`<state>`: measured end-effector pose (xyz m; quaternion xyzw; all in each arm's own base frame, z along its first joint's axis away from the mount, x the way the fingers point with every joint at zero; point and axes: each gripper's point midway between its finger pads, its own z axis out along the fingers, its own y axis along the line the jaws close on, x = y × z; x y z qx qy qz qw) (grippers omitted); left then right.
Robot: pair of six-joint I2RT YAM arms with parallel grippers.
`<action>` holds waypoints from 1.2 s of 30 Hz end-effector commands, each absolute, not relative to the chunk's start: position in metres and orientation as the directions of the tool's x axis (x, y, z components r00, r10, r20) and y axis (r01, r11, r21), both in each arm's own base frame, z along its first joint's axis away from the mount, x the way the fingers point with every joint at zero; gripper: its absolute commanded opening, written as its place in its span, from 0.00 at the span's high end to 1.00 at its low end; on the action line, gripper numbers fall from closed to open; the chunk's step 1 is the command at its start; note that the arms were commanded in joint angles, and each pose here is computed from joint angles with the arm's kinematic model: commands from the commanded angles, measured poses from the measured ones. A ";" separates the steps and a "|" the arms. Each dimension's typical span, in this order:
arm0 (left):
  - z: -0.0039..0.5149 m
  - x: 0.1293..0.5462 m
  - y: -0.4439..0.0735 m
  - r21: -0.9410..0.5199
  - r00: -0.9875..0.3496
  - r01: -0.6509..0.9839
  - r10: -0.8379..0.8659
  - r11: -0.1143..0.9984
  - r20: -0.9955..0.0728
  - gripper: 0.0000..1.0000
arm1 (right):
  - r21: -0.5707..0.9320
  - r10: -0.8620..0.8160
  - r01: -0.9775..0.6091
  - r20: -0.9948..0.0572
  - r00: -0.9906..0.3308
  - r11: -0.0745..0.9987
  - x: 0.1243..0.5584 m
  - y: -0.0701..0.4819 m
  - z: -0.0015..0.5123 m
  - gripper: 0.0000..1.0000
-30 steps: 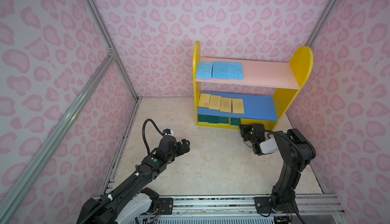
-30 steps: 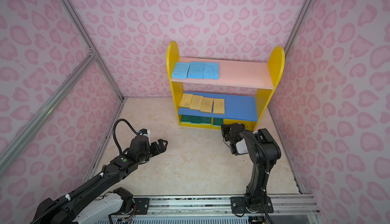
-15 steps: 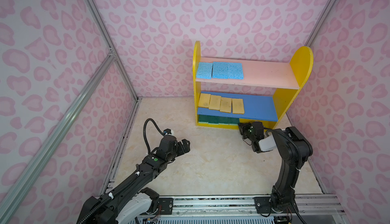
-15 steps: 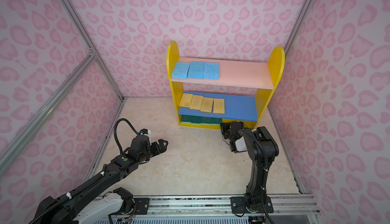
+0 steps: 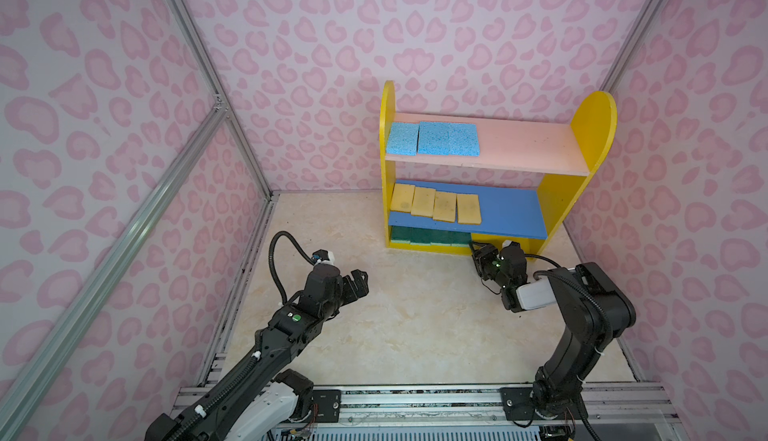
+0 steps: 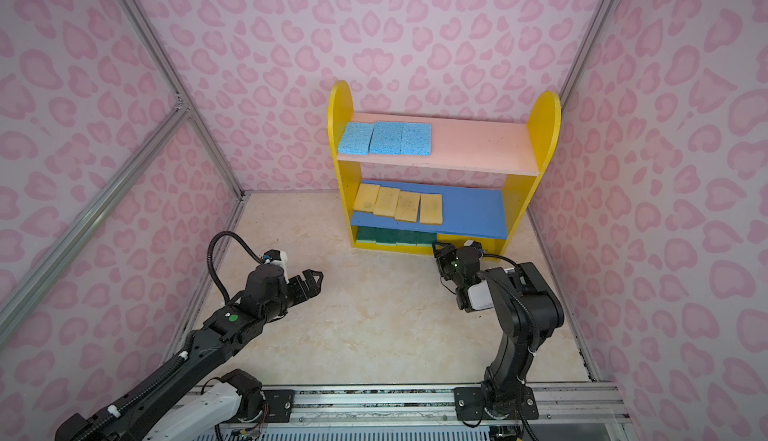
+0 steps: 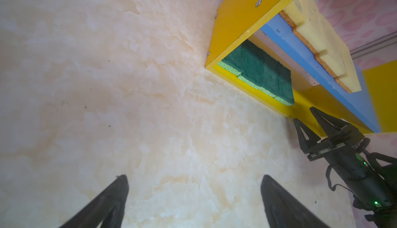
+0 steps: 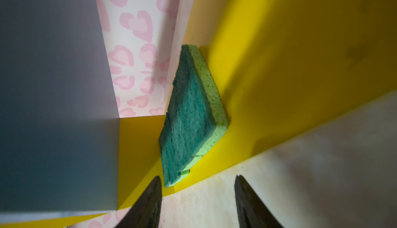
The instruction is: Place and organize the cleaning sponges onto the shelf
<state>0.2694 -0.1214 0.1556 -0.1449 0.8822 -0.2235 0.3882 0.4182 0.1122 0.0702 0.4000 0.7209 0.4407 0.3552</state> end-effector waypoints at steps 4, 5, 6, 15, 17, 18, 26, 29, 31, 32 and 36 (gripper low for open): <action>0.168 0.256 -0.089 -0.440 -0.597 -0.160 -0.441 0.884 -0.670 0.03 | 0.868 0.841 0.253 -0.278 -0.464 0.427 0.378 0.113 0.069 0.44; 0.172 0.254 -0.084 -0.439 -0.579 -0.172 -0.451 0.882 -0.679 0.03 | 0.863 0.835 0.240 -0.302 -0.461 0.445 0.369 0.112 0.074 0.44; 0.176 0.252 -0.079 -0.437 -0.563 -0.187 -0.460 0.880 -0.686 0.03 | 0.856 0.828 0.230 -0.325 -0.457 0.463 0.362 0.110 0.078 0.43; 0.221 0.227 -0.022 -0.421 -0.307 -0.258 -0.487 0.870 -0.818 0.03 | 0.520 0.514 0.112 -0.745 -0.425 0.847 0.298 0.083 0.148 0.20; 0.230 0.224 -0.005 -0.417 -0.200 -0.290 -0.481 0.861 -0.854 0.03 | 0.479 0.476 0.095 -0.793 -0.381 0.873 0.287 0.072 0.157 0.09; 0.233 0.224 0.003 -0.412 -0.154 -0.313 -0.473 0.856 -0.867 0.03 | 0.460 0.462 0.099 -0.807 -0.367 0.882 0.283 0.066 0.160 0.04; 0.235 0.251 0.022 -0.182 -0.134 -0.441 -0.265 0.879 -0.955 0.03 | 0.250 0.278 0.141 -0.931 -0.238 0.958 0.261 0.026 0.182 0.02; 0.214 0.278 0.023 -0.112 -0.246 -0.428 -0.234 0.897 -0.941 0.03 | 0.204 0.239 0.175 -0.949 -0.208 0.963 0.265 0.015 0.182 0.02; 0.197 0.293 0.029 -0.091 -0.307 -0.420 -0.236 0.903 -0.922 0.03 | 0.176 0.216 0.196 -0.955 -0.205 0.965 0.270 0.008 0.180 0.02; 0.184 0.300 0.036 -0.073 -0.343 -0.426 -0.236 0.902 -0.909 0.03 | 0.167 0.210 0.208 -0.956 -0.206 0.964 0.273 0.004 0.178 0.02; 0.147 0.314 0.063 -0.056 -0.412 -0.495 -0.291 0.867 -0.864 0.03 | 0.149 0.199 0.234 -0.958 -0.205 0.961 0.289 -0.005 0.167 0.02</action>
